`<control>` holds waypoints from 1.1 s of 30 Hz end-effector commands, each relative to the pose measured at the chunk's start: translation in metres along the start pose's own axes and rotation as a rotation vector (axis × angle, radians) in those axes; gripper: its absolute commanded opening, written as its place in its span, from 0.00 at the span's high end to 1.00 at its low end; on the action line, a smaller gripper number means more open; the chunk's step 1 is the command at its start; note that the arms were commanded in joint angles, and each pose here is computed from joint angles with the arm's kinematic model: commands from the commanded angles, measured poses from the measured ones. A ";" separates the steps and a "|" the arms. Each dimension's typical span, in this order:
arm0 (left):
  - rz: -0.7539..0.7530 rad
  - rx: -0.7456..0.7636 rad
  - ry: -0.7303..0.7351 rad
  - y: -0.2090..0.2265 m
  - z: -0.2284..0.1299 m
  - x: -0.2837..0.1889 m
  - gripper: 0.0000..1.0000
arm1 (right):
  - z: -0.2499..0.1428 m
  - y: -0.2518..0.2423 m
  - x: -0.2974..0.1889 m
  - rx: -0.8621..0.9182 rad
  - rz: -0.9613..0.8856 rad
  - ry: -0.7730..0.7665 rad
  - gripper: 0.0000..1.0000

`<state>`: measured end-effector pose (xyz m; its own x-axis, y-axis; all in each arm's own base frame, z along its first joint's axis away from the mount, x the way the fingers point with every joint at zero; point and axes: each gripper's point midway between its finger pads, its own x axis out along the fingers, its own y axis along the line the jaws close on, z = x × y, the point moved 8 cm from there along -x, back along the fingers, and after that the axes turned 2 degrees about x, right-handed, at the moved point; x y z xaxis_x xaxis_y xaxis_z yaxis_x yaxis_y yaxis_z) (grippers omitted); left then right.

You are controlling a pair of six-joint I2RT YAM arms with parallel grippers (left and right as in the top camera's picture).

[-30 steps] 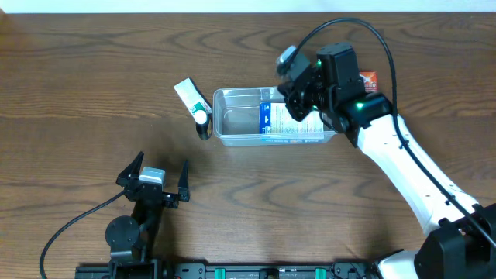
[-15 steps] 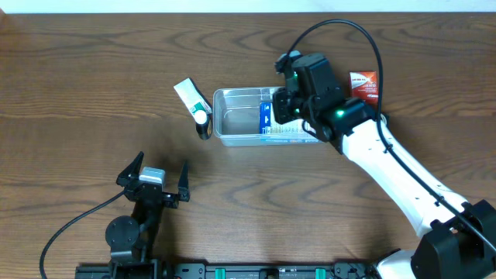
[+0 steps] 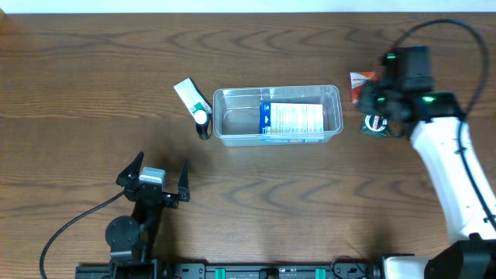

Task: Pack container
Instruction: 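Move right gripper to the red-white box and grasp it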

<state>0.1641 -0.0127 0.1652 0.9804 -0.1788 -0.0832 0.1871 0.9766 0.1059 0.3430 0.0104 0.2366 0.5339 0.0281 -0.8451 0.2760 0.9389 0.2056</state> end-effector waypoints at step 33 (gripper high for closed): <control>-0.014 -0.006 0.047 -0.002 -0.012 0.001 0.02 | 0.030 -0.024 0.158 -0.278 -0.015 -0.103 0.12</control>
<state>0.1641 -0.0127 0.1653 0.9804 -0.1788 -0.0828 0.1871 0.9767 0.1056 0.4437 -0.0285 0.1210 0.6206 -0.0301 -0.7836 0.1423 0.9870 0.0748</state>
